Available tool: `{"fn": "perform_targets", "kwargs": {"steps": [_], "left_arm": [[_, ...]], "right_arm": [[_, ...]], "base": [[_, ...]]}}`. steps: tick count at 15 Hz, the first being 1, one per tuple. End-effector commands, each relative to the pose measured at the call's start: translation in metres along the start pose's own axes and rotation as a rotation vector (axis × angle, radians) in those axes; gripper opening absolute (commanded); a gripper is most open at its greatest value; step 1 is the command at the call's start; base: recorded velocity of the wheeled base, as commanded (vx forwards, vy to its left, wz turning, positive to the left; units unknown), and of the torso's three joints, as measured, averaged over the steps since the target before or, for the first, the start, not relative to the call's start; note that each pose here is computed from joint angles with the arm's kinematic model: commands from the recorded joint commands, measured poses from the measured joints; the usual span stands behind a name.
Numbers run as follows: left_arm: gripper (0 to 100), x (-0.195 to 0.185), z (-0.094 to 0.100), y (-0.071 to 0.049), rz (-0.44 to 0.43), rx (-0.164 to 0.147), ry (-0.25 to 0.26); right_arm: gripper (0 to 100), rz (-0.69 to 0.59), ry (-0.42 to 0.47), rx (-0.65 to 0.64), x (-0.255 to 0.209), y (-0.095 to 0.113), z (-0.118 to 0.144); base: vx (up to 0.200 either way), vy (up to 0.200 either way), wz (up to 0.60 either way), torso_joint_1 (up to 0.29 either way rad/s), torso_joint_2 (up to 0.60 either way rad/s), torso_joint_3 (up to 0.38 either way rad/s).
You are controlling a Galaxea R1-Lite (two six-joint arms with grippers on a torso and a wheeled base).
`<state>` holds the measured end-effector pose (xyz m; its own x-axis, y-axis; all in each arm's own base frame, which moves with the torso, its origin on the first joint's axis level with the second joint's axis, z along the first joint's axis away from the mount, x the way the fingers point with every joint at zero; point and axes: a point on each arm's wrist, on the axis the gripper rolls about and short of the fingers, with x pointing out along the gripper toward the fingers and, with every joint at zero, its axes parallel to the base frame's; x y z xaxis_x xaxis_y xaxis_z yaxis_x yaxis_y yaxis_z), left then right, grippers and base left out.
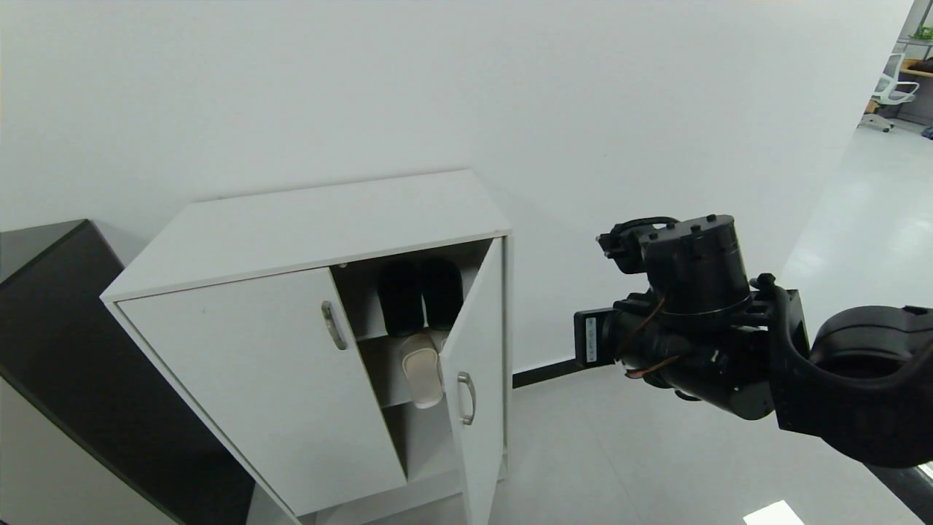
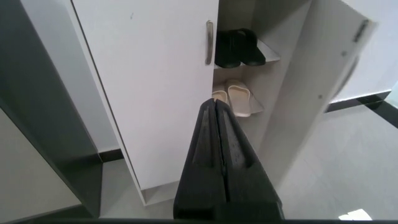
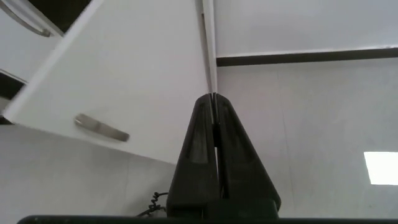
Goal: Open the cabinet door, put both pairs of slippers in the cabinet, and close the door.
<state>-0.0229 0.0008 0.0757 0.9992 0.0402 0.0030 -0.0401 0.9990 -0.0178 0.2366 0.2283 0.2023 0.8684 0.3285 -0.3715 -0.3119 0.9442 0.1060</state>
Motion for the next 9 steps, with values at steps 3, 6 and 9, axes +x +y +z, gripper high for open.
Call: {"fn": "perform_targets", "kwargs": {"steps": [3, 6, 9], "left_arm": [[0, 0.0001, -0.0001, 0.0, 0.001, -0.001, 0.001], [0, 0.0001, -0.0001, 0.0, 0.001, -0.001, 0.001], [0, 0.0, 0.0004, 0.0, 0.0, -0.001, 0.0]], "right_arm": [[0, 0.013, 0.003, -0.008, -0.0044, 0.0035, -0.003], [0, 0.014, 0.007, -0.01, -0.0044, 0.0036, -0.0044], [0, 0.016, -0.001, -0.006, -0.005, 0.0028, -0.0044]], "base": [[0.0, 0.0, 0.4, 0.0, 0.0, 0.0], [0.0, 0.0, 0.6, 0.004, 0.01, -0.002], [0.0, 0.0, 0.4, 0.002, 0.0, -0.002]]}}
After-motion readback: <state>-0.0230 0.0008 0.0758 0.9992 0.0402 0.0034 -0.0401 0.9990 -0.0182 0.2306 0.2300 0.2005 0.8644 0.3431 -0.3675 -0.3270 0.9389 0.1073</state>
